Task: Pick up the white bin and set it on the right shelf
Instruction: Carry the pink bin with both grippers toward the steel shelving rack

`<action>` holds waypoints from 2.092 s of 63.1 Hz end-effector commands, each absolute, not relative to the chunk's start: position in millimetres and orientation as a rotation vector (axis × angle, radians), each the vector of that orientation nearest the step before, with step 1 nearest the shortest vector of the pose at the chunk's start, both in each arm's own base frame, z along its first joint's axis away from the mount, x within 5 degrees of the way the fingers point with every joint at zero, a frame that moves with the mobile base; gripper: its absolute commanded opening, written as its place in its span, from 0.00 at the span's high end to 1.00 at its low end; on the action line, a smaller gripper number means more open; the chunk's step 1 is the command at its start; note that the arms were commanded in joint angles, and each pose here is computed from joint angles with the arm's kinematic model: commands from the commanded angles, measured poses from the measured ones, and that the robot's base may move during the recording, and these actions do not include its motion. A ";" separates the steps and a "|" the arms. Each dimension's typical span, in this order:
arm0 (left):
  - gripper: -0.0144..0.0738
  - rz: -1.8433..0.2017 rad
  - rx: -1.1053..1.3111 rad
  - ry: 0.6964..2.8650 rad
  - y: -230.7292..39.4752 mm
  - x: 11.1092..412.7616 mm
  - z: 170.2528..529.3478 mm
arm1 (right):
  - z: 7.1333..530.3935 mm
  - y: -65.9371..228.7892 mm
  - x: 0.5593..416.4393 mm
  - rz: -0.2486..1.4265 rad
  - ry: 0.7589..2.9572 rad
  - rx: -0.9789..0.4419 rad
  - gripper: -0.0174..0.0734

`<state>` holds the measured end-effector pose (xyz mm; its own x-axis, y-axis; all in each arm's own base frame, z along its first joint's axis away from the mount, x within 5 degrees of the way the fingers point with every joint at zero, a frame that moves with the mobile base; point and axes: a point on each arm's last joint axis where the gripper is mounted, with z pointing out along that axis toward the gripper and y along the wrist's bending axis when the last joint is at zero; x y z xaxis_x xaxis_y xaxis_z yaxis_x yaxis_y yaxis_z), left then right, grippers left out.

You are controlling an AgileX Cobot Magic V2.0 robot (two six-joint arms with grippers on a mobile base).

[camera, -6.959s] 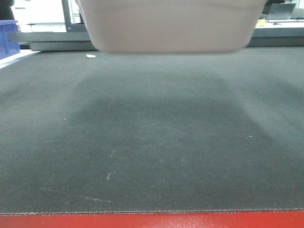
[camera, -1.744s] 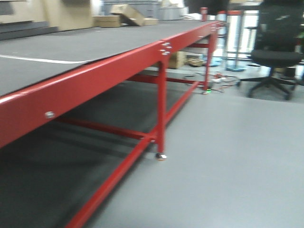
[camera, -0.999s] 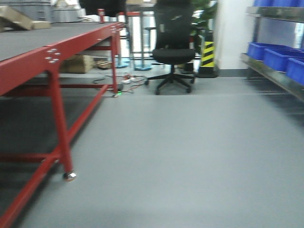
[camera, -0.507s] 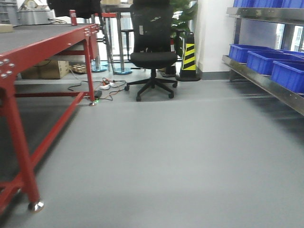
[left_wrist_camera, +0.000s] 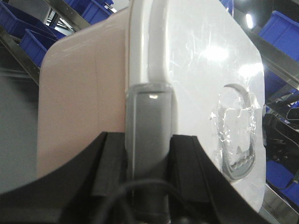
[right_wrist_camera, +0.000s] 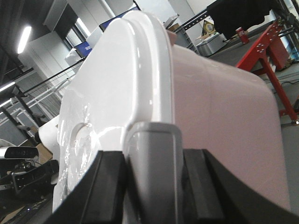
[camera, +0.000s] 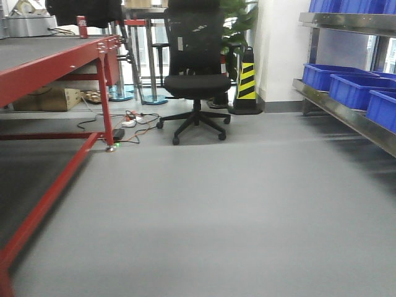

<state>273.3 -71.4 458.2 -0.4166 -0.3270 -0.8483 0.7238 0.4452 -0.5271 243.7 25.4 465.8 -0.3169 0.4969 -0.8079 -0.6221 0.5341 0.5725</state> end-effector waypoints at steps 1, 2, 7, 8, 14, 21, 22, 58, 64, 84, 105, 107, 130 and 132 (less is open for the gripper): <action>0.98 -1.443 0.708 1.469 -95.0 227.3 481.7 | 487.3 53.3 205.8 1.343 1.434 -0.435 0.74; 0.98 -1.443 0.708 1.469 -95.0 227.3 481.7 | 487.0 53.2 206.3 1.343 1.435 -0.433 0.74; 0.98 -1.443 0.708 1.469 -95.0 227.3 481.7 | 486.6 53.1 207.1 1.344 1.436 -0.432 0.74; 0.98 -1.443 0.708 1.469 -95.0 227.3 481.7 | 486.6 53.1 207.1 1.344 1.436 -0.432 0.74; 0.98 -1.443 0.708 1.469 -95.0 227.3 481.7 | 486.6 53.1 207.1 1.344 1.436 -0.432 0.74; 0.98 -1.443 0.708 1.469 -95.0 227.3 481.7 | 486.7 52.7 207.9 1.339 1.436 -0.423 0.74; 0.98 -1.443 0.708 1.469 -95.0 227.3 481.7 | 486.7 52.6 208.0 1.338 1.436 -0.422 0.74; 0.98 -1.443 0.708 1.469 -95.0 227.3 481.7 | 486.8 52.3 208.7 1.334 1.436 -0.414 0.74; 0.98 -1.443 0.708 1.469 -95.0 227.3 481.7 | 486.8 52.3 208.7 1.334 1.436 -0.414 0.74; 0.98 -1.443 0.708 1.469 -95.0 227.3 481.7 | 486.8 52.3 208.7 1.334 1.436 -0.414 0.74; 0.98 -1.443 0.708 1.469 -95.0 227.3 481.7 | 486.8 52.3 208.7 1.334 1.436 -0.414 0.74; 0.98 -1.443 0.708 1.469 -95.0 227.3 481.7 | 486.8 52.3 208.7 1.334 1.436 -0.414 0.74; 0.98 -1.443 0.708 1.469 -95.0 227.3 481.7 | 486.8 52.3 208.7 1.334 1.436 -0.414 0.74; 0.98 -1.443 0.708 1.469 -95.0 227.3 481.7 | 486.8 52.3 208.7 1.334 1.436 -0.414 0.74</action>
<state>273.3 -71.4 458.1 -0.4165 -0.3258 -0.8488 0.7238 0.4461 -0.5264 244.4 25.2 465.4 -0.3176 0.4979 -0.8070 -0.6201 0.5348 0.5740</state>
